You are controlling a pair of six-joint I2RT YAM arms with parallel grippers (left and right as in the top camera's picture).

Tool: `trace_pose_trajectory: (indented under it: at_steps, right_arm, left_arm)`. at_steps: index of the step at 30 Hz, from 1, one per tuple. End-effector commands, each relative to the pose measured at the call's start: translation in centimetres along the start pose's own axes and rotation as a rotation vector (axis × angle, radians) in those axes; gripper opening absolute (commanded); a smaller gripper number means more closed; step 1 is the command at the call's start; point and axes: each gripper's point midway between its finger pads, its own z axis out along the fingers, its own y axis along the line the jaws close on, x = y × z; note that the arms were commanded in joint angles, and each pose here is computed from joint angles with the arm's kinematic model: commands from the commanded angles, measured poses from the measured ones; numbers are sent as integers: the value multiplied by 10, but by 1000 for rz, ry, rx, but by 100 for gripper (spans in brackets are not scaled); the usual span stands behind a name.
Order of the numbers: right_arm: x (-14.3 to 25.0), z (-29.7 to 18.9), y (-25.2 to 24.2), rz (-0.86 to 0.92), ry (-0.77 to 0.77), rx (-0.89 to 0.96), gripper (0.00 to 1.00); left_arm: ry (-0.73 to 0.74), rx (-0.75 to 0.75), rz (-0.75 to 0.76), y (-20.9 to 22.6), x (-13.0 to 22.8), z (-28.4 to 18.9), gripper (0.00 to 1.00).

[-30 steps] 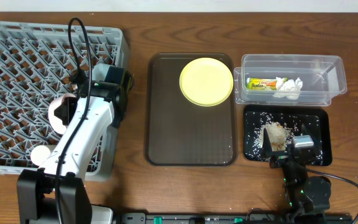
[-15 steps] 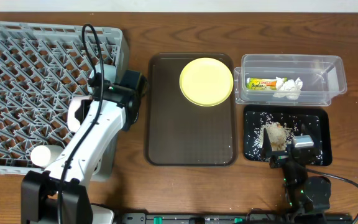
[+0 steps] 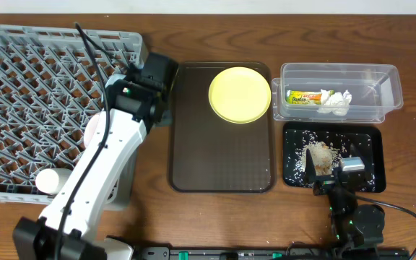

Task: Sort waste into correct bins and load items into the dishwasher
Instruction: 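Withdraw the left gripper from the rack toward the yellow plate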

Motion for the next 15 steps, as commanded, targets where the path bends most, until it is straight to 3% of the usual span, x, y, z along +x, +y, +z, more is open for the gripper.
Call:
trace_pose_trajectory:
  at_steps: [1, 5, 12, 15]
  right_arm:
    - [1, 0, -2, -8, 0, 10, 99]
    - [1, 0, -2, -8, 0, 10, 99]
    - [1, 0, -2, -8, 0, 10, 99]
    - [1, 0, -2, -8, 0, 10, 99]
  left_arm:
    - [3, 198, 19, -38, -3, -9, 61]
    - [-28, 133, 27, -27, -13, 1, 58]
    - [43, 89, 64, -17, 0, 11, 57]
    - [73, 78, 73, -14, 7, 12, 49]
